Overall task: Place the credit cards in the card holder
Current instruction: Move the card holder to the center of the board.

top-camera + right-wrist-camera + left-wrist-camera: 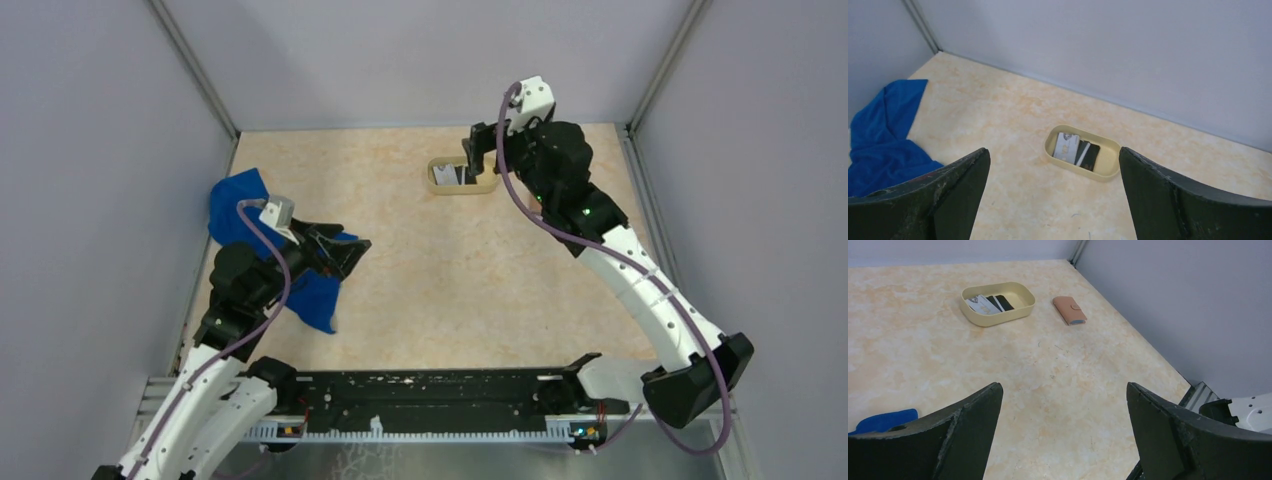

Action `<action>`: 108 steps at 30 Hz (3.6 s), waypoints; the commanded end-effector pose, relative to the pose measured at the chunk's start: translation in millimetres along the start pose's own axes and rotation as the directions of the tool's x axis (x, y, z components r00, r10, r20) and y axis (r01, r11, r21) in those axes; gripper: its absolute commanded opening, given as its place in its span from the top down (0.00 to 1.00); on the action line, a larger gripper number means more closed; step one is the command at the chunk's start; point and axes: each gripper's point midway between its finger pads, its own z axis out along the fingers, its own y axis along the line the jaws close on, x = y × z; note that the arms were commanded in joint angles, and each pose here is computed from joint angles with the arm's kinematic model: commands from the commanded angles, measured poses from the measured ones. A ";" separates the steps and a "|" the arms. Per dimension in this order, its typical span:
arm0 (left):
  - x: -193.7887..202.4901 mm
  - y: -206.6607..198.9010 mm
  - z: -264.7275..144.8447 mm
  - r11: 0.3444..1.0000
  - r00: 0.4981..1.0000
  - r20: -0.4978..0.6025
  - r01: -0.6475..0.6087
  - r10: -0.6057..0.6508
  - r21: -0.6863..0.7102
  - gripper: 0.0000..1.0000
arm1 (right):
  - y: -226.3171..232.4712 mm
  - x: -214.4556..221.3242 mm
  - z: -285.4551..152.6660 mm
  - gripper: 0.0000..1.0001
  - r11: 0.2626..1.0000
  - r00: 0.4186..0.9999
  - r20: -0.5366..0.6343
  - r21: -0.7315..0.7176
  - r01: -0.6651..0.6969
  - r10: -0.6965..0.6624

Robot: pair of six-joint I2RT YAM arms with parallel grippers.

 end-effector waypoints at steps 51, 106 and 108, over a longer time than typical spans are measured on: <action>156.0 19.9 159.8 0.853 0.874 -0.295 0.460 -0.386 0.248 0.01 | -238.2 337.1 29.9 0.46 0.824 0.632 -0.529 0.377 -0.424 0.567; 262.4 -38.1 90.2 0.922 0.832 -0.453 0.383 -0.322 0.049 0.51 | 83.3 307.9 -147.1 0.53 -0.140 0.653 0.431 -0.882 0.450 -0.623; 269.0 -36.8 91.6 0.920 0.819 -0.467 0.391 -0.334 0.028 0.51 | 86.5 323.8 -143.7 0.56 -0.139 0.628 0.413 -0.888 0.438 -0.660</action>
